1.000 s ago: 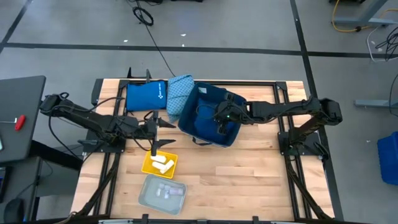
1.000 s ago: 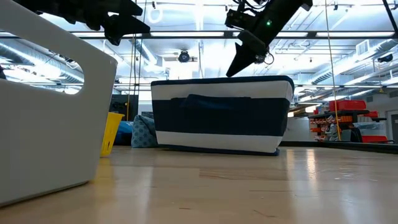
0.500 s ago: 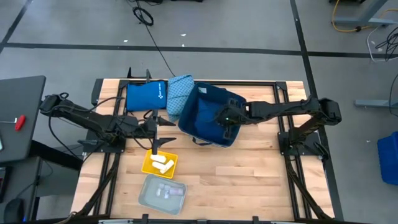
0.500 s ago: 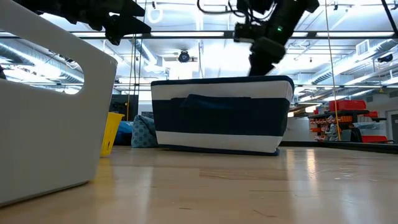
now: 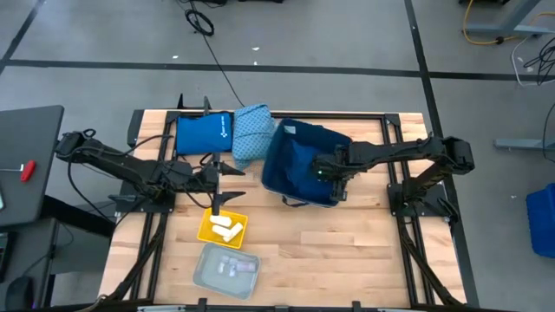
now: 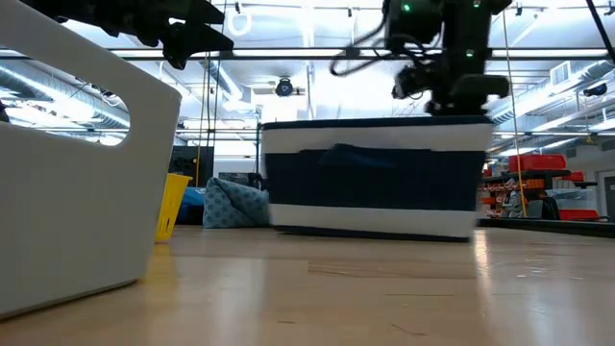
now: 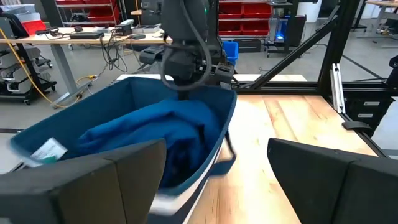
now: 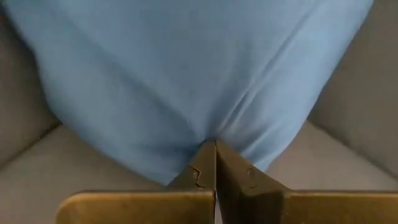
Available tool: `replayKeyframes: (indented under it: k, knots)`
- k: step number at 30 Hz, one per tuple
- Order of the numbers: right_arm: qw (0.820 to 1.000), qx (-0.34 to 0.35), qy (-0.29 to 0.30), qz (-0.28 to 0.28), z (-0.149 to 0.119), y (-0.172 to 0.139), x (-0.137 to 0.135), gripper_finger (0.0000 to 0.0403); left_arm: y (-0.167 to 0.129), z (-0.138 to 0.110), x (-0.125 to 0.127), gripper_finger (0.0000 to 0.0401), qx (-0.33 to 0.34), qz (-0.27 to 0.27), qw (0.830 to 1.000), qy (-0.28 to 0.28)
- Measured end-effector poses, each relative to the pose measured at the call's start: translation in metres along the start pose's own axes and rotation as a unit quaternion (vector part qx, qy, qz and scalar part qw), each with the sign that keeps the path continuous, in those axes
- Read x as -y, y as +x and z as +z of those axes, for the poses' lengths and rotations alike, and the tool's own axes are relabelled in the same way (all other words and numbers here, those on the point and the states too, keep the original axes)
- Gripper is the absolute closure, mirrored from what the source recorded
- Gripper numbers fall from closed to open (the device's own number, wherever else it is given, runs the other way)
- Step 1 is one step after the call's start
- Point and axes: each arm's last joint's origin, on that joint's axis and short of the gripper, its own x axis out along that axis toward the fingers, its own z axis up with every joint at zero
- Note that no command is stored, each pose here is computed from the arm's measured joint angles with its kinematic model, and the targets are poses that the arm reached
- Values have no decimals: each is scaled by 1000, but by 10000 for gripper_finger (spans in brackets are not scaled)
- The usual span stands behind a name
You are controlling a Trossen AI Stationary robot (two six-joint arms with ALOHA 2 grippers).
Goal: Pick & place medical supplies in basket/bin
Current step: Put the dark blue patient gown into the blue bin
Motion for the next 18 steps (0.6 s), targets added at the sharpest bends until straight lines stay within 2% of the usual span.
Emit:
replayKeyframes:
  k: [4, 8, 12, 15, 18]
  knots:
    - [997, -75, 13, -5, -15, -1, 1, 402, 0, 0, 0, 119, 0, 0, 1000, 0]
    - [992, -109, 43, -40, -22, -3, 2, 403, 0, 0, 0, 119, 0, 0, 1000, -1]
    - [994, -79, 49, -64, -21, -7, -1, 403, 0, 1, -1, 119, 3, 11, 1000, -6]
    - [996, -35, 49, -67, -18, -12, -5, 403, 2, 1, -1, 119, 9, 37, 999, -8]
    - [997, 23, 46, -62, -14, -20, -9, 403, 6, -3, 0, 119, -2, 40, 999, -5]
